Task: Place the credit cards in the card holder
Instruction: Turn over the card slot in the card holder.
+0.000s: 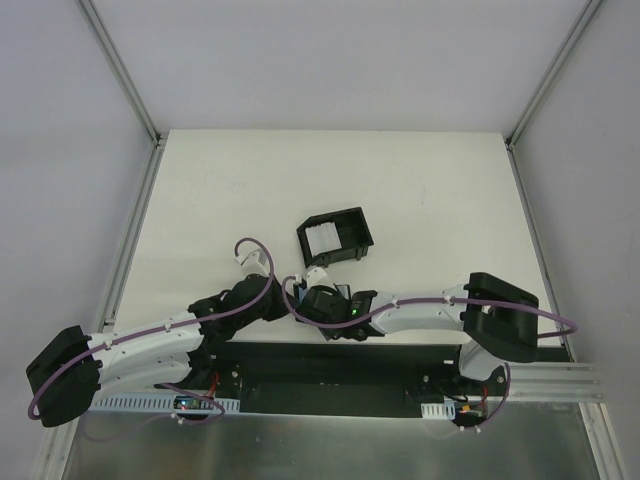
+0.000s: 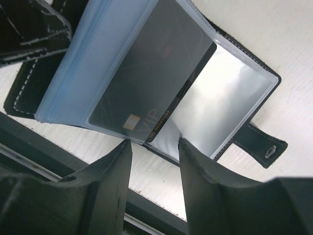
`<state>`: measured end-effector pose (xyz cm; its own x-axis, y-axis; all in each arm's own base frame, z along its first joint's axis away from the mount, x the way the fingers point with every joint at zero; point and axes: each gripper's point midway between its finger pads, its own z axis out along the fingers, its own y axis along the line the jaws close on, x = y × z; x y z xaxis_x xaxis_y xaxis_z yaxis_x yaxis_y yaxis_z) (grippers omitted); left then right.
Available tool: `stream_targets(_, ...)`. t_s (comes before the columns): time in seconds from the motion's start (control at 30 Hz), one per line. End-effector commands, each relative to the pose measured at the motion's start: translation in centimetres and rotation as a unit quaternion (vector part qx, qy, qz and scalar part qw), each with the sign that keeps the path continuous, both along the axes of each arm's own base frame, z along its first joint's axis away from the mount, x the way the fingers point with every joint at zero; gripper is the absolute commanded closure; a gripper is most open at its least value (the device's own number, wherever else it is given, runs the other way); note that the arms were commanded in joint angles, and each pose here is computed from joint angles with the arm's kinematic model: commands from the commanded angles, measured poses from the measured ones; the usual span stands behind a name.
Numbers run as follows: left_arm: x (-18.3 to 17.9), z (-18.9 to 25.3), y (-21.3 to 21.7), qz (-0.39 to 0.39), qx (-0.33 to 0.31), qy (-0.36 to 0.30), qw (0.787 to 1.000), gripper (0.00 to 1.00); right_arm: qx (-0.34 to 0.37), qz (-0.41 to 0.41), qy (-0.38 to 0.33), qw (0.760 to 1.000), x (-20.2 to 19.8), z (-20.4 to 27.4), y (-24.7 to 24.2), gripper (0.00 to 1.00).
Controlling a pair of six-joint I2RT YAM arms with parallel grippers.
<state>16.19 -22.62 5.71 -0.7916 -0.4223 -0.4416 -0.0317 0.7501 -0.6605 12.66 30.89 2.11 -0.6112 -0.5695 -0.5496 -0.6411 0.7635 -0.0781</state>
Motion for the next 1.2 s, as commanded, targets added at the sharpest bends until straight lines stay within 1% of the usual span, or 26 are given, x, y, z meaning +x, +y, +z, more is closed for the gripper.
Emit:
stream_targets(0.0, 0.0, 0.2, -0.1, -0.002, -0.001, -0.001, 1.000, 1.00, 0.017, -0.009, -0.029, 0.999, 1.3, 1.4, 1.6, 0.54)
stream_targets(0.23, 0.0, 0.2, -0.2, -0.002, -0.002, -0.001, 1.000, 1.00, 0.031, -0.025, -0.037, 0.999, 1.8, 2.0, 1.3, 0.54)
stream_targets(0.37, 0.0, 0.1, -0.1, -0.003, 0.000, -0.001, 1.000, 1.00, 0.042, -0.048, -0.038, 0.997, 2.3, 2.4, 0.6, 0.55)
stream_targets(0.7, 0.0, 0.0, -0.1, -0.002, 0.001, 0.000, 1.000, 1.00, 0.077, -0.092, -0.015, 0.993, 2.6, 2.1, -0.5, 0.55)
stream_targets(0.97, -0.1, -0.1, -0.1, -0.003, 0.002, 0.002, 1.000, 1.00, 0.106, -0.107, 0.001, 0.989, 2.4, 2.3, -0.8, 0.55)
stream_targets(1.17, -0.1, -0.1, -0.2, -0.004, 0.002, 0.002, 1.000, 1.00, 0.125, -0.153, 0.004, 0.980, 3.0, 2.3, -2.1, 0.55)
